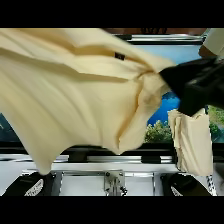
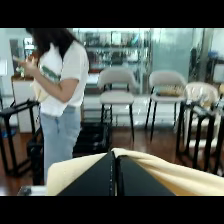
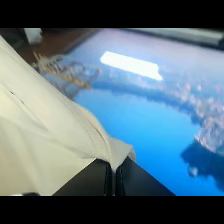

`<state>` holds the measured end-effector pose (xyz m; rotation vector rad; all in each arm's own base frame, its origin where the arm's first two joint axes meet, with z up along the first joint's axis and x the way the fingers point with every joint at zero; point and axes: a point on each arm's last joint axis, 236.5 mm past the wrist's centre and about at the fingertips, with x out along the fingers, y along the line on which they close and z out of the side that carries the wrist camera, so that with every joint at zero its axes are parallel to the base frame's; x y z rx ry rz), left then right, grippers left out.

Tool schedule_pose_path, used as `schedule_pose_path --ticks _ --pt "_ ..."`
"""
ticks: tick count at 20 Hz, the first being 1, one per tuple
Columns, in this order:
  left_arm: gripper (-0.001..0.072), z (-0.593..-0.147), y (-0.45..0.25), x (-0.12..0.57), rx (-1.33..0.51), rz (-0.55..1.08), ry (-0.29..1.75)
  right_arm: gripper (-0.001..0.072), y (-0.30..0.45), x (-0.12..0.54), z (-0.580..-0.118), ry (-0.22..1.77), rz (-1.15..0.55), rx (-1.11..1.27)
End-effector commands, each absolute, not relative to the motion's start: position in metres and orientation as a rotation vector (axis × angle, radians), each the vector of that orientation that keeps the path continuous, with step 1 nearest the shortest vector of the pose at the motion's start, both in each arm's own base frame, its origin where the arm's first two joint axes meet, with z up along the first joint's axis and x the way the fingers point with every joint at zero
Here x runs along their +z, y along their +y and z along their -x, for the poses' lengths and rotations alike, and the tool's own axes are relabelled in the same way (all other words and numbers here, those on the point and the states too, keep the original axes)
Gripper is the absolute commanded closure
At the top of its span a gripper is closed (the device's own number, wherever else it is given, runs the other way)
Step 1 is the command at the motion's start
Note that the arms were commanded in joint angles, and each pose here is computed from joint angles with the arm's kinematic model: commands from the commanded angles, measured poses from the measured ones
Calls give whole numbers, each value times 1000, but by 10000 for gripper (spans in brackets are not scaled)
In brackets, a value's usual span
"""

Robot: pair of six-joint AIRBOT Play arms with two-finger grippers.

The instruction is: Fold the shirts.

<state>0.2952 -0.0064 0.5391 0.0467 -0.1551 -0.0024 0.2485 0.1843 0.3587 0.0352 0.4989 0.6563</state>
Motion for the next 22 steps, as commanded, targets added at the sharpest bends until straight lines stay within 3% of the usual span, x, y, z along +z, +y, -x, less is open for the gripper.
schedule_pose_path --ticks 1,4,8,11,14,15,16,17,18,22 --pt "675 -389 -7 480 17 -95 11 647 160 269 -285 829 96 469" --pt "674 -480 -28 388 -45 -57 224 647 164 214 -352 912 170 353" --pt "673 -558 -82 251 -169 27 490 647 194 107 -431 1024 224 312" --pt "672 -571 -118 146 -230 30 733 647 203 17 -448 1177 270 298" --pt "667 -548 -139 61 -253 27 1006 647 202 -22 -444 1266 299 291" --pt "618 -538 -143 43 -255 43 1081 647 203 -23 -446 1260 306 298" --pt "468 -525 -146 28 -266 43 1156 647 203 -21 -448 1251 312 305" --pt "269 -513 -144 21 -266 33 1215 647 202 -18 -446 1251 320 308" --pt "156 -500 -138 19 -261 29 1275 647 200 -14 -443 1258 331 309" --pt "157 -432 -91 49 -233 27 1502 646 172 20 -430 1253 440 280"
